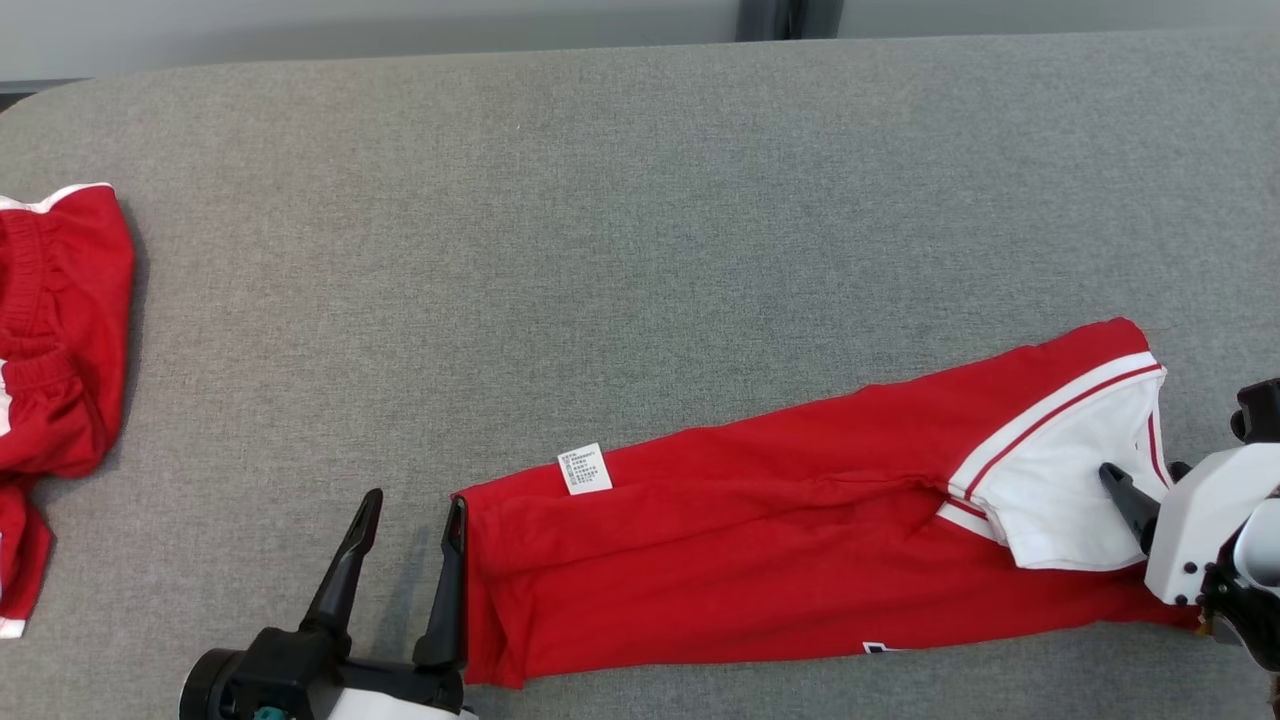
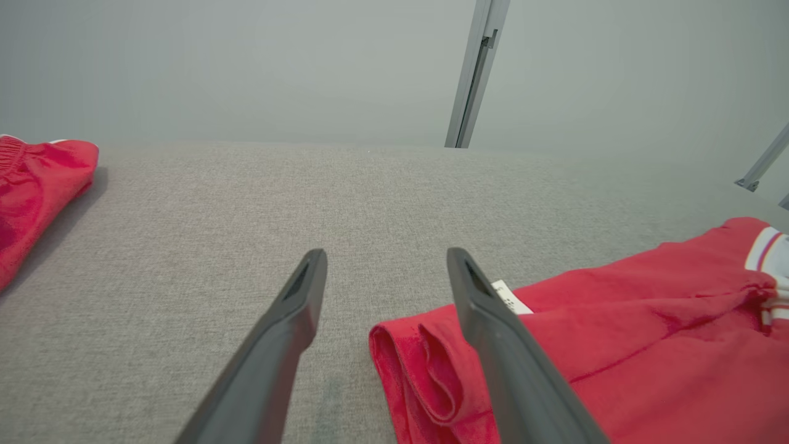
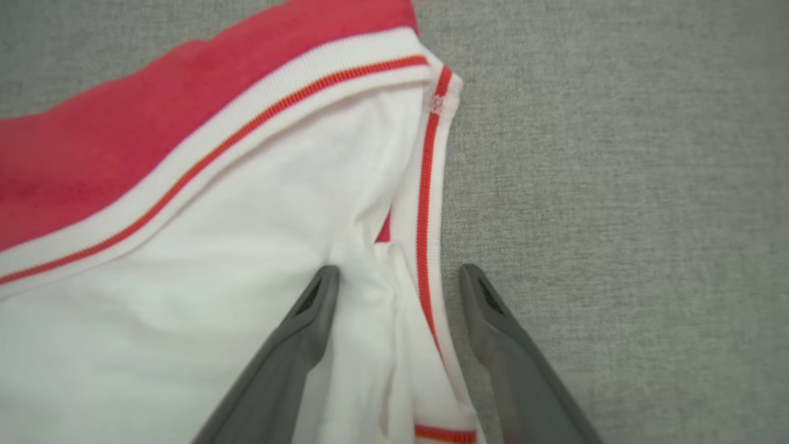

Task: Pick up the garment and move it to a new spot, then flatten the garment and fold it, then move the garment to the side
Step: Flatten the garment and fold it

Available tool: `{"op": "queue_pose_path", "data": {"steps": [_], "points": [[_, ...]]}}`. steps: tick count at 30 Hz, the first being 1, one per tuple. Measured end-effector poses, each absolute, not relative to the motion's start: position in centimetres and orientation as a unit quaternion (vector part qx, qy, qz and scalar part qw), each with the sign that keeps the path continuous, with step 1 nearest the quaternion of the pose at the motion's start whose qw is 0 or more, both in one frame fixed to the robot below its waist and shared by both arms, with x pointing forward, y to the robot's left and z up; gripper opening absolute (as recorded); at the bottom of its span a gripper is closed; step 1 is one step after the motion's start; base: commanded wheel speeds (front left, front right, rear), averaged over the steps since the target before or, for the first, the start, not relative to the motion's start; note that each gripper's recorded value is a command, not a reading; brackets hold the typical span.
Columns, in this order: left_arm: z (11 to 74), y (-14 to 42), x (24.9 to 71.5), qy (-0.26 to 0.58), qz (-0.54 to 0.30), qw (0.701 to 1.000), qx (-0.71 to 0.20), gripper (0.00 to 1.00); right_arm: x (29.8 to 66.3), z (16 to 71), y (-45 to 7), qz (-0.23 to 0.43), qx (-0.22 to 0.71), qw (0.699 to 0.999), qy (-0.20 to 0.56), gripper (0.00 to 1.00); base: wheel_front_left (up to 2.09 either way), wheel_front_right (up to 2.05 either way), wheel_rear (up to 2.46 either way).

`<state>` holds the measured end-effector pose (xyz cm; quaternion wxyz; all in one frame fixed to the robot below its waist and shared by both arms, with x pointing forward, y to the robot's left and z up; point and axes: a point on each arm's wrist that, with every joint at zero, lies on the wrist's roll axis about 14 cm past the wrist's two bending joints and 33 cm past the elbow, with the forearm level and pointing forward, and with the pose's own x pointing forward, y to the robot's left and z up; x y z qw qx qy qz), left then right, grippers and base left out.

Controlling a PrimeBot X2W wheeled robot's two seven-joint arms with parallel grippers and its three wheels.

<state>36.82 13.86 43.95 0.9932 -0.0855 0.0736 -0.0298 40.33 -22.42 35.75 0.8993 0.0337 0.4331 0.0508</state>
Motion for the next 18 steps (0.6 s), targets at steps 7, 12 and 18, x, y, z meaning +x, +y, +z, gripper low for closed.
{"op": "queue_pose_path", "data": {"steps": [7,12,18], "points": [[44.1,14.3,36.8,0.066,-0.030,0.994,-0.087,1.00,40.6,36.0,-20.4,0.078,0.087,0.892,0.436,0.00,0.00,0.00,0.00],[44.3,14.3,36.5,0.063,-0.035,0.994,-0.087,1.00,40.8,37.0,-23.5,0.039,0.114,0.902,0.414,0.00,0.00,0.00,0.00],[44.8,14.9,35.7,0.055,-0.029,0.994,-0.085,1.00,41.0,41.0,-31.7,-0.049,0.105,0.924,0.363,0.00,0.00,0.00,0.00]]}}
